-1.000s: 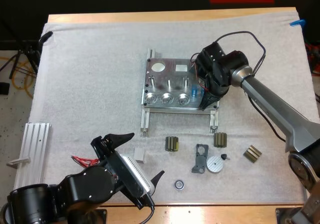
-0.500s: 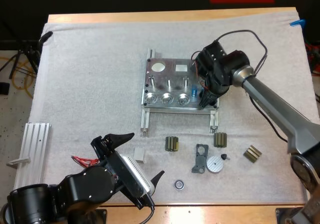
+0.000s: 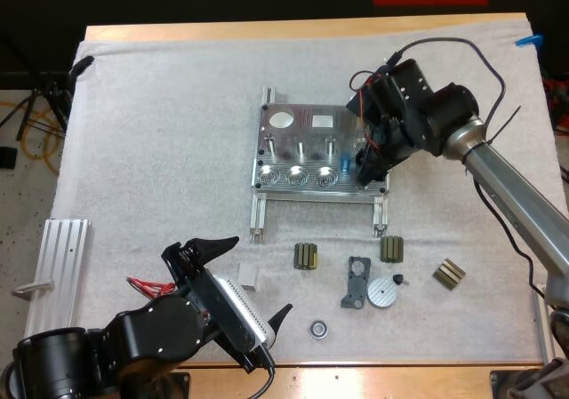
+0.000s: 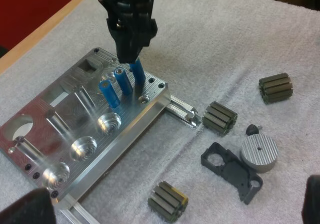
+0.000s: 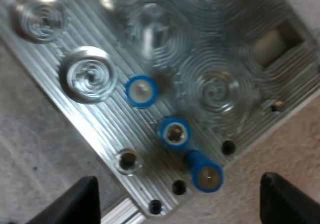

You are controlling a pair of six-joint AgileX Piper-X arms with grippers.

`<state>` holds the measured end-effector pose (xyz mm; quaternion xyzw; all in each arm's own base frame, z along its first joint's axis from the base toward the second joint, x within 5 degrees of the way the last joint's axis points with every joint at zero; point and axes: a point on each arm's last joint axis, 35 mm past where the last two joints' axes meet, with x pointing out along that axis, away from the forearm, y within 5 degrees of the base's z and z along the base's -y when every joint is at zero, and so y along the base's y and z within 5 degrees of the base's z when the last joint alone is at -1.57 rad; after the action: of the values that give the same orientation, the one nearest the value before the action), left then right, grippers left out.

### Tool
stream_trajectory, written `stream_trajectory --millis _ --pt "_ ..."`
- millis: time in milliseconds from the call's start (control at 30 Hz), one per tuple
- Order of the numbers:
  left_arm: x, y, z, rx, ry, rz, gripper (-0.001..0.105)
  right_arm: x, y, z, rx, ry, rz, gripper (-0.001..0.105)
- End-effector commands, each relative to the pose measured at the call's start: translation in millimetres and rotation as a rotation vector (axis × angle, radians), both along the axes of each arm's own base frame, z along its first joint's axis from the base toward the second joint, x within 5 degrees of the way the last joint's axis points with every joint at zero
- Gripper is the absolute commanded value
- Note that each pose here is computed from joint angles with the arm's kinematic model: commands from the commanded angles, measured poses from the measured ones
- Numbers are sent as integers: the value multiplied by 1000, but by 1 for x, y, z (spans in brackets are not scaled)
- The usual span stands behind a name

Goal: Load cells from left to right

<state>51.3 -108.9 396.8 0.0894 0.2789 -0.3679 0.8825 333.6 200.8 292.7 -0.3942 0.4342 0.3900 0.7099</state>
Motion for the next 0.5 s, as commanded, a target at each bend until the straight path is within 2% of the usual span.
stream_trajectory --millis 0,67,167,300,367,467 --pt "0 1 3 -19 -14 16 97 -2 -1 7 43 11 -32 64" --pt "0 1 3 -17 -17 17 97 -5 0 12 90 28 -41 64" --pt "1 2 2 19 -62 21 97 -13 0 26 220 79 -60 64" --pt "10 0 0 47 -64 79 97 -19 -4 39 251 61 -79 64" --pt "22 3 -1 69 -80 145 97 -22 -7 48 271 31 -86 64" --pt "38 2 2 63 -108 138 97 -23 -12 54 265 -25 -106 64"
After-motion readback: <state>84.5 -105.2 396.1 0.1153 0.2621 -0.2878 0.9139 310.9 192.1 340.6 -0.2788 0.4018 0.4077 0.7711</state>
